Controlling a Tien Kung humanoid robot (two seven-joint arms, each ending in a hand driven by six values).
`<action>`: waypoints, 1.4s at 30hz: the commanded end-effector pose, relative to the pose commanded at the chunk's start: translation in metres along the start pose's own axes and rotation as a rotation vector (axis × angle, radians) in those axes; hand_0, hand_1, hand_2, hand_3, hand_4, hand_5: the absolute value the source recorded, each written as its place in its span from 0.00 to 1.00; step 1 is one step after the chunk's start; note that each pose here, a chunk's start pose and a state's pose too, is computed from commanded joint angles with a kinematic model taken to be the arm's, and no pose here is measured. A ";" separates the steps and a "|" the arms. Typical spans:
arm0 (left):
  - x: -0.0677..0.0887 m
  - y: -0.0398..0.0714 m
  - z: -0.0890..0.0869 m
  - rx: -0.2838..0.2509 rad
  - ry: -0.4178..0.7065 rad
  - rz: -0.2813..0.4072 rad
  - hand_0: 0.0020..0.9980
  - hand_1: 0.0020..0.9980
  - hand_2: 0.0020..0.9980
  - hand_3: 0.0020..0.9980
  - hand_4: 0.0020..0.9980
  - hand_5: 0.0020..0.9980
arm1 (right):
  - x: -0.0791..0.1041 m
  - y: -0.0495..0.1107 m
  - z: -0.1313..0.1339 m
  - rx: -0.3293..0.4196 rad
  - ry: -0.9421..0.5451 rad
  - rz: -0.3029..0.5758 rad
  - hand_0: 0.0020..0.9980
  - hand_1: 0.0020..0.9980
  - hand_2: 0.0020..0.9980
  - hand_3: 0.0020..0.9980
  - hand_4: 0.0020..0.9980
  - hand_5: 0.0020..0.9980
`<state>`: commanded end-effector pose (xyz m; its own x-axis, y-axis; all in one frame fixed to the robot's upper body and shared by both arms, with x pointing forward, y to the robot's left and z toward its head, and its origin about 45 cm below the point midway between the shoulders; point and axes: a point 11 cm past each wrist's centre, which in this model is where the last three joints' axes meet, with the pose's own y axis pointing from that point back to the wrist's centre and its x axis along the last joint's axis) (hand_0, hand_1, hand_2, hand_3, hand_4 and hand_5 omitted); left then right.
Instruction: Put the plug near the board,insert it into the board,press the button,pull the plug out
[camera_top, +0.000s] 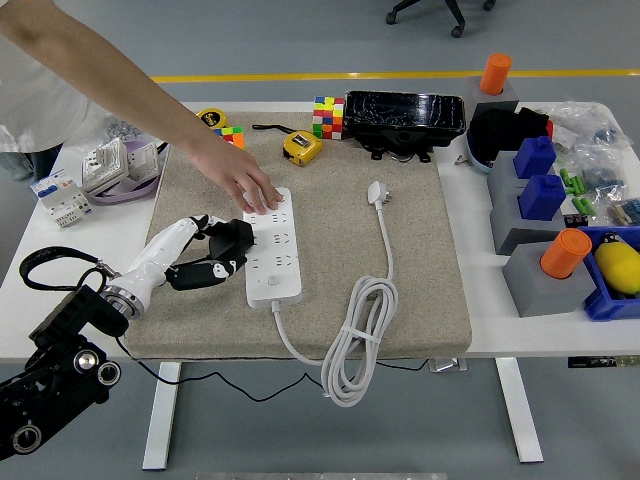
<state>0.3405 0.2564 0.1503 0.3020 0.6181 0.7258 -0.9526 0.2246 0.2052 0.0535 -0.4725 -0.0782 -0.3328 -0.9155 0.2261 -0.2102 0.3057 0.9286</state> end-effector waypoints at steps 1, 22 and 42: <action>0.000 -0.001 0.000 -0.002 -0.001 0.002 0.75 0.77 0.76 0.69 0.77 0.44 | 0.000 0.000 0.000 -0.001 0.000 0.000 0.67 0.69 0.70 0.61 0.94 0.54; -0.010 -0.015 0.037 -0.096 -0.031 -0.050 0.74 0.75 0.75 0.67 0.77 0.44 | -0.001 0.000 0.000 0.001 0.002 -0.003 0.67 0.68 0.70 0.61 0.94 0.54; -0.024 -0.025 0.056 -0.124 -0.063 -0.110 0.71 0.73 0.74 0.66 0.77 0.44 | -0.001 0.000 -0.001 0.003 0.002 -0.003 0.67 0.68 0.70 0.61 0.94 0.54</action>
<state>0.3551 0.1936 0.1643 0.3979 0.5370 0.7438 -0.9008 0.3822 0.2059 0.0544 -0.4716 -0.0783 -0.3308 -0.9168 0.2239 -0.2137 0.3039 0.9284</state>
